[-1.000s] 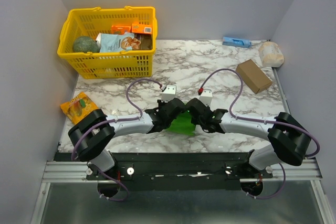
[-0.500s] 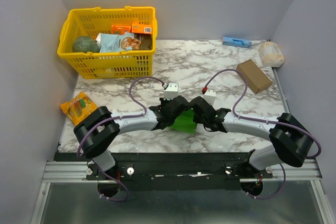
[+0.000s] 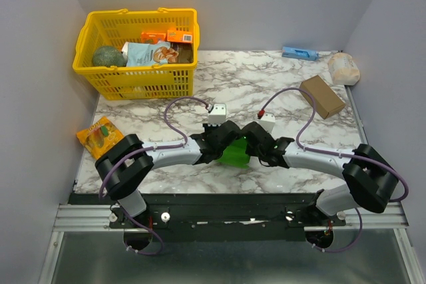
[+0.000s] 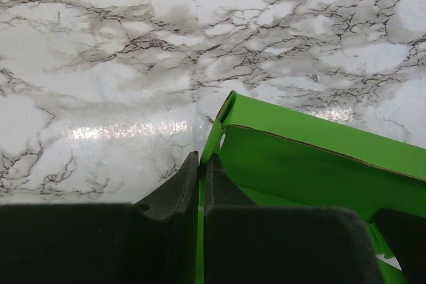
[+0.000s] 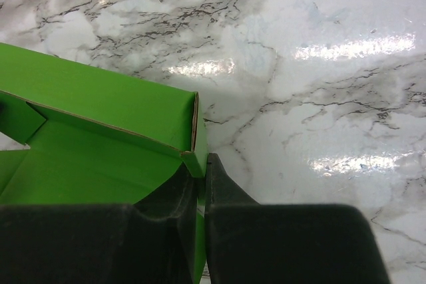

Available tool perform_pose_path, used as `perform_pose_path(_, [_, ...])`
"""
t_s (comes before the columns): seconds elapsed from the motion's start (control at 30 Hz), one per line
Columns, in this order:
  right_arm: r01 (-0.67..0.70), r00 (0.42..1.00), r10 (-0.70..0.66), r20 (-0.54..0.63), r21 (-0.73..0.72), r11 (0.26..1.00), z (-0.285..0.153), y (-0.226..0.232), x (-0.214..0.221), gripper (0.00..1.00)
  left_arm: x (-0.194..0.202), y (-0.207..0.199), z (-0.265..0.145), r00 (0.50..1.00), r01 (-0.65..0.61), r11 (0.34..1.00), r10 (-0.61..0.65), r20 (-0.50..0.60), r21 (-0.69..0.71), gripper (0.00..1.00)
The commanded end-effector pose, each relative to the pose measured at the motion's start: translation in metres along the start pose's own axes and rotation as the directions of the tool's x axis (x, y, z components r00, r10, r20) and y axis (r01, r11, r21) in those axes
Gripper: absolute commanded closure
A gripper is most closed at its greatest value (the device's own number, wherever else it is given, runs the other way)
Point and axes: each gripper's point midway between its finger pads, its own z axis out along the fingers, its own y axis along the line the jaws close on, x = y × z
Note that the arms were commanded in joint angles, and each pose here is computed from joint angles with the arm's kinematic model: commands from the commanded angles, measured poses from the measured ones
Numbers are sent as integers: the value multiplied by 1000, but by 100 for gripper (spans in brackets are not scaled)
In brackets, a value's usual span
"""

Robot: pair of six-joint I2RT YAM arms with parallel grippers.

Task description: Fold the paper box

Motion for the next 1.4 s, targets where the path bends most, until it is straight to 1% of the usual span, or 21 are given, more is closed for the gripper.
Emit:
perform_pose_path(0.0, [123,992,-123,43,-5,992,-10,27,10,88,56,12,-20,906,-415,888,423,-2,-195,100])
perform_pose_path(0.13, [122,992,-121,29,-26,992,-9,31,14,88,63,0,-20,910,-411,900,415,0,-147,100])
perform_pose_path(0.23, [124,992,-123,19,-27,992,-6,32,16,88,64,-9,-22,922,-384,918,386,10,-98,97])
perform_pose_path(0.33, [127,992,-127,16,-23,992,-5,31,18,88,64,-10,-24,927,-373,925,375,12,-79,87])
perform_pose_path(0.37, [129,992,-128,16,-25,991,-6,32,18,88,62,-10,-25,928,-370,926,372,13,-79,81])
perform_pose_path(0.43, [132,991,-132,13,-21,991,-5,31,19,88,61,-10,-27,932,-361,930,363,11,-69,75])
perform_pose_path(0.47, [134,991,-134,12,-20,991,-6,30,19,88,58,-11,-30,935,-352,934,354,16,-59,69])
perform_pose_path(0.53, [134,991,-134,11,-15,991,-6,29,19,88,56,-11,-33,939,-344,938,345,16,-47,63])
perform_pose_path(0.57, [136,991,-136,12,-15,991,-7,29,19,88,53,-13,-36,942,-335,942,336,22,-38,58])
perform_pose_path(0.73, [146,989,-146,3,-3,989,-7,25,20,88,41,-15,-45,950,-309,951,309,39,-12,49])
perform_pose_path(0.83, [148,989,-148,-12,-1,989,-6,23,22,88,33,-17,-52,956,-291,956,289,57,28,40])
perform_pose_path(0.87, [149,989,-149,-14,-1,989,-6,23,22,88,24,-21,-56,959,-277,960,272,80,50,36])
perform_pose_path(0.93, [155,988,-155,-17,-7,988,-7,23,21,88,25,-20,-59,957,-283,956,276,88,79,32])
perform_pose_path(0.97, [152,988,-153,-22,-12,988,-6,24,20,88,15,-23,-65,963,-256,961,244,115,105,27])
perform_pose_path(1.03, [156,987,-156,-34,-16,988,-5,22,20,88,15,-23,-69,961,-265,953,248,126,145,21])
perform_pose_path(1.07, [154,987,-155,-40,-22,988,-5,23,20,88,3,-31,-79,967,-229,952,199,159,201,15])
perform_pose_path(1.13, [165,985,-167,-48,-30,986,-5,23,19,88,3,-35,-87,963,-249,929,206,176,274,9])
perform_pose_path(1.17, [165,985,-166,-54,-31,986,-5,23,18,88,-11,-40,-97,964,-223,922,161,210,317,4])
perform_pose_path(1.23, [177,982,-179,-62,-36,984,-7,23,18,88,-13,-38,-104,963,-226,906,153,221,358,2])
perform_pose_path(1.27, [173,983,-175,-58,-46,984,-10,26,15,88,-23,-37,-112,964,-205,902,118,238,379,1])
perform_pose_path(1.37, [176,981,-181,-65,-67,982,-15,29,12,88,-29,-24,-119,968,-179,898,88,236,401,1])
